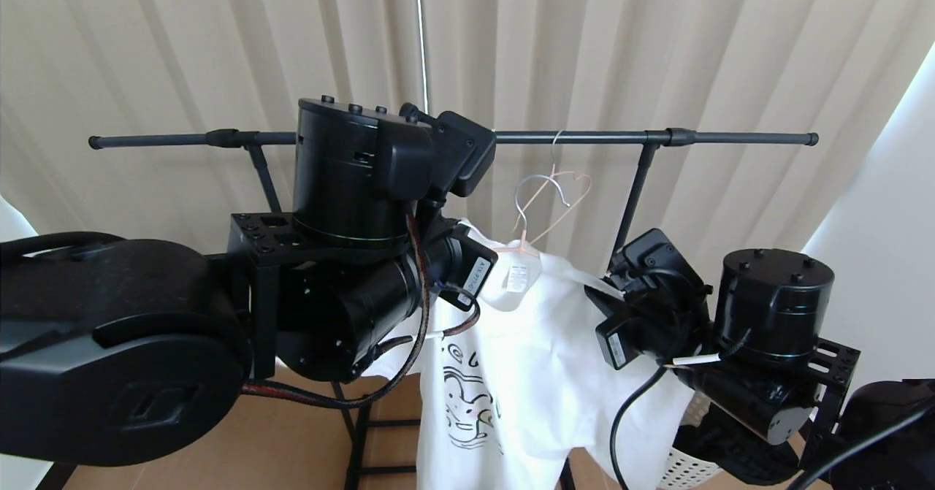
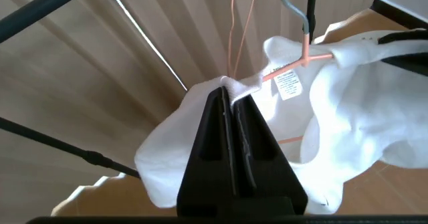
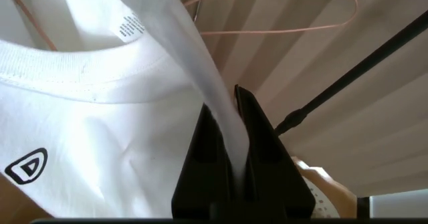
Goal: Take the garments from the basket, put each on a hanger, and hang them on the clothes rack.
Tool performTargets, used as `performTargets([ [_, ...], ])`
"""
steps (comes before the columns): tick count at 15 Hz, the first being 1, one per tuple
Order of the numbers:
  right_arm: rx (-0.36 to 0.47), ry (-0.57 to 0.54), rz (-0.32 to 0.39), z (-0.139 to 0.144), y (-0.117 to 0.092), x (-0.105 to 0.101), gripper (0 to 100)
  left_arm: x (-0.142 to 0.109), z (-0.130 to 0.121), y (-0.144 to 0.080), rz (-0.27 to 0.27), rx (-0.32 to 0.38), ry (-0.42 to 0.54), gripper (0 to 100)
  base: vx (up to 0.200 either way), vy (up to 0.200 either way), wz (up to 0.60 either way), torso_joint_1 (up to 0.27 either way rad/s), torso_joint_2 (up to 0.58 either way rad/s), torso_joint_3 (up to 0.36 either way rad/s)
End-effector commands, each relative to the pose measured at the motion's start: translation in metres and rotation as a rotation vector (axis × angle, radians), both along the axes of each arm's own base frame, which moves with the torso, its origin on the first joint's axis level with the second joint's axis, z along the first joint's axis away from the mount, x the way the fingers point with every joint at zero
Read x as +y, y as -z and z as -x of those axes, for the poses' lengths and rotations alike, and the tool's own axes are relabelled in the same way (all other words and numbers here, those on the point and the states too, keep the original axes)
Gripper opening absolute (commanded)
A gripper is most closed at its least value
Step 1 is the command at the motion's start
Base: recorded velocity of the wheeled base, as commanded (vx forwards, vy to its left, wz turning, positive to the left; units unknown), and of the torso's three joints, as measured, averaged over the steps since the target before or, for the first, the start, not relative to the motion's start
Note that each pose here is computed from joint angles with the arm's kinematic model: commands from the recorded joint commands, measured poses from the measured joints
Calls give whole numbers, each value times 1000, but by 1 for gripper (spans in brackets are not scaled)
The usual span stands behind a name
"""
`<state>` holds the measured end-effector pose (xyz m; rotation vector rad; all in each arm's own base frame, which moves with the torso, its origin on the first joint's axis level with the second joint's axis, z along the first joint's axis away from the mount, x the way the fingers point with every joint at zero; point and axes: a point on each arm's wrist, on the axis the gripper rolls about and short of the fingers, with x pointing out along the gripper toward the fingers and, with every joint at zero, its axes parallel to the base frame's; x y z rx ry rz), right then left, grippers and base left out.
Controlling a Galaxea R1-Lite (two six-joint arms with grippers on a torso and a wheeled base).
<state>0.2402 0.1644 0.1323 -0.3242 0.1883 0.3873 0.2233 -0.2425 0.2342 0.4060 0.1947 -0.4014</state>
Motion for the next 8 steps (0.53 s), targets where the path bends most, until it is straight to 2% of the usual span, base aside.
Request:
performTargets([
  [1,18,-8,7,-1,6,3,0,-4,-1,1,0,2,3,0,0,0,0,0,0,0],
  [4,42,0,-36,-3,8,4,0,-12,1,-3,14,-8,25,0,0,0,0,0,0,0],
  [5,54,-7,-92,-3,5,5,0,-14,-1,-1,13,-6,24,0,0,0,0,0,0,0],
  [6,54,-7,-92,-3,5,5,0,-14,-1,-1,13,-6,24,0,0,0,0,0,0,0],
  [8,56,-75,-172,0,-3,4,0,-17,-3,1,21,1,21,0,0,0,0,0,0,0],
])
